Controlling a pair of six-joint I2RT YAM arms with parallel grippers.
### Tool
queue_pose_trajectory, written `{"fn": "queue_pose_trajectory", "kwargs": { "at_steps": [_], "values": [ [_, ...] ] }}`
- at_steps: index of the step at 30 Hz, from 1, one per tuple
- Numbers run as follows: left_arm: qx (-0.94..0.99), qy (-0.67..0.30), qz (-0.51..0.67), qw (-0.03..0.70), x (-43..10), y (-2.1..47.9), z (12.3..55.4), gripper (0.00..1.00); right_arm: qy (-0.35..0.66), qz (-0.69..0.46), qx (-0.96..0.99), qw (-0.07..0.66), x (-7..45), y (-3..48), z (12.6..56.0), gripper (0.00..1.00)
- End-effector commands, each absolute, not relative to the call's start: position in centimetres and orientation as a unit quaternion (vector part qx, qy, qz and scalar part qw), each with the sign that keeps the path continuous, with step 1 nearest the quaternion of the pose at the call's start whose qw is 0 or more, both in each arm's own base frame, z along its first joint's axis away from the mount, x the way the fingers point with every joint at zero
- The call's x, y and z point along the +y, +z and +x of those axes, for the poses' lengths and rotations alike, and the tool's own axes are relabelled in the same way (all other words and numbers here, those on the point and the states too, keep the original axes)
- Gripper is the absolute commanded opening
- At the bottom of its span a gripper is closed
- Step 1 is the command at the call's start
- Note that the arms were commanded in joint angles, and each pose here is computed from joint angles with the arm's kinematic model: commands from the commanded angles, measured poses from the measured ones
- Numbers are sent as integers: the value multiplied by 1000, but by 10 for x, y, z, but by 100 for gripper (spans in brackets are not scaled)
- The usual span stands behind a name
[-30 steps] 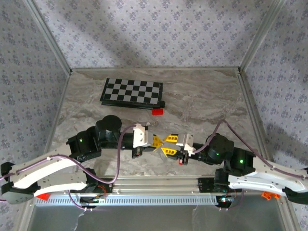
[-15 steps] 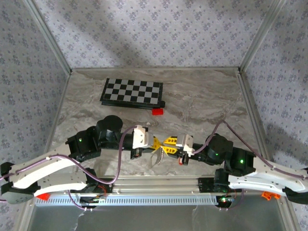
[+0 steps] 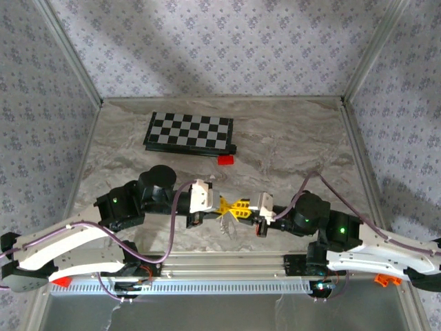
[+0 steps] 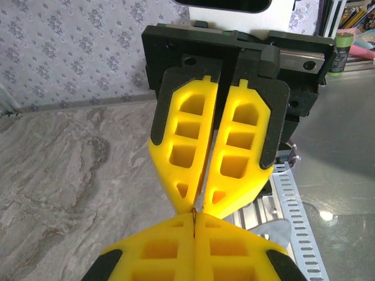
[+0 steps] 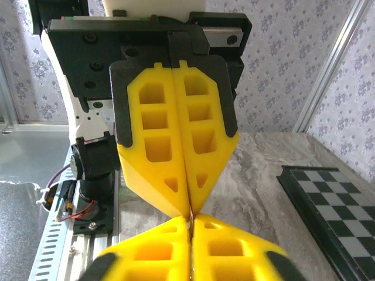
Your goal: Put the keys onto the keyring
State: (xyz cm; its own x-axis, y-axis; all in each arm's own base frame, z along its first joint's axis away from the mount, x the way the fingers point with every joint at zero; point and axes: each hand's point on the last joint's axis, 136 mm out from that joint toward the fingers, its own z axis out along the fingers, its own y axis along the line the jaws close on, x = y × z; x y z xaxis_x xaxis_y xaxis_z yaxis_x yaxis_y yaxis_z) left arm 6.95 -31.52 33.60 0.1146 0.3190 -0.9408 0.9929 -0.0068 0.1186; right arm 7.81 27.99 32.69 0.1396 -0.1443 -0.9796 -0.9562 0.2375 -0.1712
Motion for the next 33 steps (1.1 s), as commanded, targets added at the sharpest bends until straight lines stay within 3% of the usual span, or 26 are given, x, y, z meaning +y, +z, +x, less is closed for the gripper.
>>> {"fn": "queue_pose_trajectory", "kwargs": {
  "at_steps": [1, 14, 18, 22, 25, 29, 33],
  "values": [
    [515, -404, 596, 465, -316, 362, 61, 0, 357, -495, 555, 566, 282, 336, 81, 0],
    [489, -460, 556, 491, -308, 380, 52, 9, 404, -461, 524, 591, 265, 357, 75, 0],
    [485, -467, 549, 495, -311, 381, 53, 0, 403, -461, 530, 587, 267, 353, 79, 0],
    [486, -464, 550, 497, -311, 381, 54, 0, 396, -460, 536, 587, 269, 351, 83, 0],
    [490, -461, 549, 496, -310, 379, 56, 9, 396, -454, 534, 594, 267, 353, 84, 0],
    [497, -462, 545, 493, -312, 375, 58, 11, 407, -453, 526, 594, 267, 355, 82, 0],
    [500, -458, 546, 492, -314, 371, 61, 0, 409, -452, 525, 594, 268, 355, 82, 0]
  ]
}}
